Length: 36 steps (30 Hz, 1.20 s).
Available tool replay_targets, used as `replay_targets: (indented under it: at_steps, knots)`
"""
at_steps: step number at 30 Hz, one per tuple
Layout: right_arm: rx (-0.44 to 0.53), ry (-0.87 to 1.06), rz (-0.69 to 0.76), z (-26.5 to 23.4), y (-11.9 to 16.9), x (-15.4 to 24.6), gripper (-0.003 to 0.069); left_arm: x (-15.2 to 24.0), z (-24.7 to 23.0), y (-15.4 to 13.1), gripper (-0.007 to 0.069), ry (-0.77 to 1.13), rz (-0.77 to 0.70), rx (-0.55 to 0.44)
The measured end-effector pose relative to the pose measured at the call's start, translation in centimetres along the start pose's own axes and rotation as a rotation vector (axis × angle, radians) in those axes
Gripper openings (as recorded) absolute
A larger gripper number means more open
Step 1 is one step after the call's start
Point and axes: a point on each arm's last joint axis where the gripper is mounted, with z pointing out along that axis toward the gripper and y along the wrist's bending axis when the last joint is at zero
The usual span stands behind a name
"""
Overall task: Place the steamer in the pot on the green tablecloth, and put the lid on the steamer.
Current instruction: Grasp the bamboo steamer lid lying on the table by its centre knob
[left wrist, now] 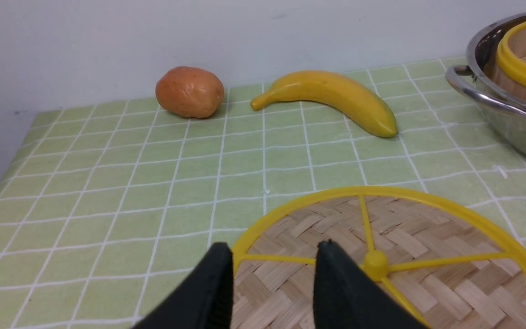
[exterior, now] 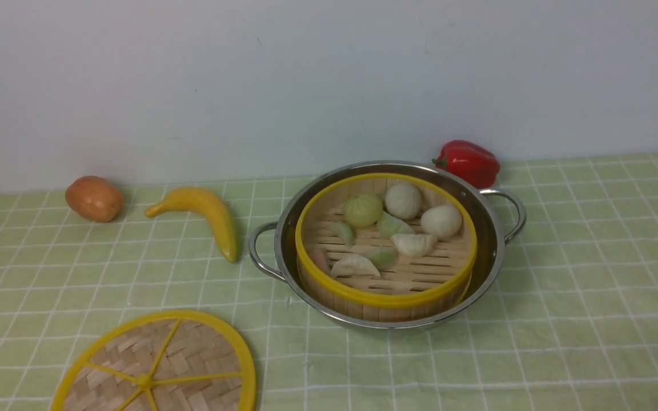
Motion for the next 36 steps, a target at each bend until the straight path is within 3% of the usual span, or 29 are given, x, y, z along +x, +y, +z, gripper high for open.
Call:
replay_targets:
  at_steps: [16,19,25,28,34,36]
  knots:
    - [0.0,0.0,0.0,0.0,0.0,0.0,0.0122,0.0,0.0,0.0,0.0243,0.0,0.009,-0.003]
    - [0.0,0.0,0.0,0.0,0.0,0.0,0.0129,-0.1,0.0,0.3,0.0243,-0.005,0.1,-0.028]
    - [0.0,0.0,0.0,0.0,0.0,0.0,0.0144,-0.4,-0.1,1.1,0.0243,-0.015,0.441,-0.126]
    - [0.0,0.0,0.0,0.0,0.0,0.0,0.0152,-0.5,-0.1,1.3,0.0243,-0.019,0.52,-0.156]
    - [0.0,-0.001,0.0,0.0,0.0,0.0,0.0165,-0.7,-0.1,1.2,0.0243,-0.037,0.537,-0.155]
    - [0.0,-0.001,0.0,0.0,0.0,0.0,0.0168,-1.0,-0.1,0.8,0.0243,-0.089,0.441,-0.114]
